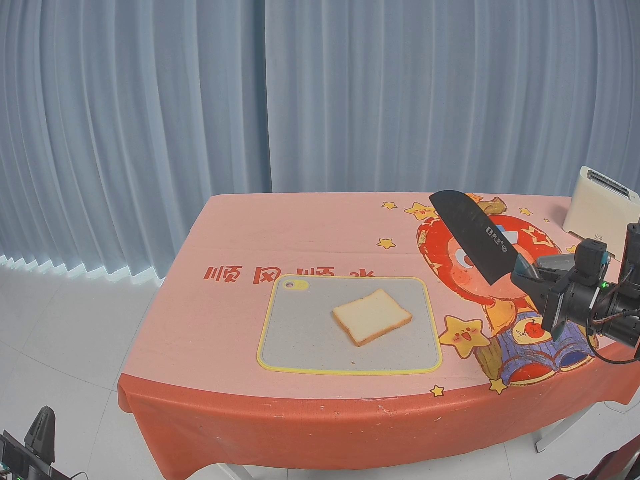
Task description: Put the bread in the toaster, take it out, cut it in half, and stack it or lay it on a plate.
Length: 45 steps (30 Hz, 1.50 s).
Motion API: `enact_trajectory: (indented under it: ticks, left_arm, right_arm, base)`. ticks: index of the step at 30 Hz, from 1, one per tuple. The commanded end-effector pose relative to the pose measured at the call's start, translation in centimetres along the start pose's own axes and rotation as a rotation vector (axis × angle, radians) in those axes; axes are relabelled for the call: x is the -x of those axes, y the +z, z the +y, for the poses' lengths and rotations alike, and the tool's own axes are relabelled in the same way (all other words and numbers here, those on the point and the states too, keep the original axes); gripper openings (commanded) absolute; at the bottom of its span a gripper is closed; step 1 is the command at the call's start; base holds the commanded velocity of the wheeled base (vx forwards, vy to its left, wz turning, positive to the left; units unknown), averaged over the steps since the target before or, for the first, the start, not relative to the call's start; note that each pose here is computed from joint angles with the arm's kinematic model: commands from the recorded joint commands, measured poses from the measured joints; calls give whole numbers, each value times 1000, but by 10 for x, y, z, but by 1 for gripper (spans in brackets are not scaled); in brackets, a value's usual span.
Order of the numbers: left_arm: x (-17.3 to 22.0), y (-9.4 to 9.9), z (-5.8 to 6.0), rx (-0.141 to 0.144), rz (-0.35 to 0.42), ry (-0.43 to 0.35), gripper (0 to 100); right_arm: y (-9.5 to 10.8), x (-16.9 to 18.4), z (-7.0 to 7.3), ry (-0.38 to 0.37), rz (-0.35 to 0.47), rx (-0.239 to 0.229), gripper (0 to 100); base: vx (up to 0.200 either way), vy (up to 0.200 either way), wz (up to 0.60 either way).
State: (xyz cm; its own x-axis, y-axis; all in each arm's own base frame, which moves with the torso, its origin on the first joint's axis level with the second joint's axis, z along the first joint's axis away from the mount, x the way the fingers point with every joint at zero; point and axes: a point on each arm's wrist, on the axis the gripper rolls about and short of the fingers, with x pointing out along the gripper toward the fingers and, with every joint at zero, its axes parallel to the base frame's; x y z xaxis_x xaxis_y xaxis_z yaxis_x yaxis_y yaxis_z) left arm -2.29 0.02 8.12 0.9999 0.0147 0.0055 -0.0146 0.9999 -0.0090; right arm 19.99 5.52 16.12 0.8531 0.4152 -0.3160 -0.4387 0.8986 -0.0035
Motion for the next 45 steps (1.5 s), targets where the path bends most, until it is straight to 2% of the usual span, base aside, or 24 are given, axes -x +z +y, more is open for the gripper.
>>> enact_trajectory:
  ticks: [1,4,6,10,14,19,25,33,35,37,39,41,42,43,44,45]
  left_arm:
    - [-1,-5,0,0,13,-1,0]
    - [-1,-5,0,0,13,-1,0]
    - [-1,-5,0,0,13,1,0]
    - [-1,-5,0,0,13,-4,0]
    - [-1,-5,0,0,12,-7,0]
    - [-1,-5,0,0,7,-7,0]
    - [-1,-4,0,-3,6,-5,0]
    - [-1,-4,0,-1,4,-10,0]
    - [-1,-4,0,-17,4,-13,0]
    - [-1,-4,0,-46,2,-24,0]
    - [-1,-3,-1,-55,-4,-31,0]
    - [-1,-1,-1,-53,-29,-31,0]
    - [-1,3,-1,-49,-69,-29,0]
    - [-1,3,-1,-49,-69,-29,0]
    - [1,17,-1,-42,-202,-21,0]
    - [2,20,0,-40,-237,-18,0]
  right_arm:
    - [4,-2,16,73,-8,29,0]
    - [11,-6,28,125,-26,47,0]
    - [13,-7,31,132,-27,53,0]
    - [34,-20,52,179,19,73,0]
    - [25,-21,67,196,76,75,0]
    - [15,-22,68,198,123,84,0]
    - [7,-24,70,136,154,94,0]
    - [-6,-17,76,158,185,107,0]
    - [-6,-17,76,160,187,108,0]
    - [-6,-18,80,173,186,113,0]
    - [-7,-16,86,183,184,122,0]
    - [-6,-15,87,151,178,125,0]
    - [-7,-15,87,137,181,124,0]
    - [-7,-15,87,137,181,124,0]
    - [-8,-14,91,140,185,124,0]
    - [-8,-13,93,150,184,128,0]
  base:
    - [0,0,0]
    - [0,0,0]
    - [0,0,0]
    - [0,0,0]
    - [0,0,0]
    - [0,0,0]
    - [0,0,0]
    - [0,0,0]
    - [0,0,0]
    - [0,0,0]
    - [0,0,0]
    - [0,0,0]
    - [0,0,0]
    - [0,0,0]
    - [0,0,0]
    - [0,0,0]
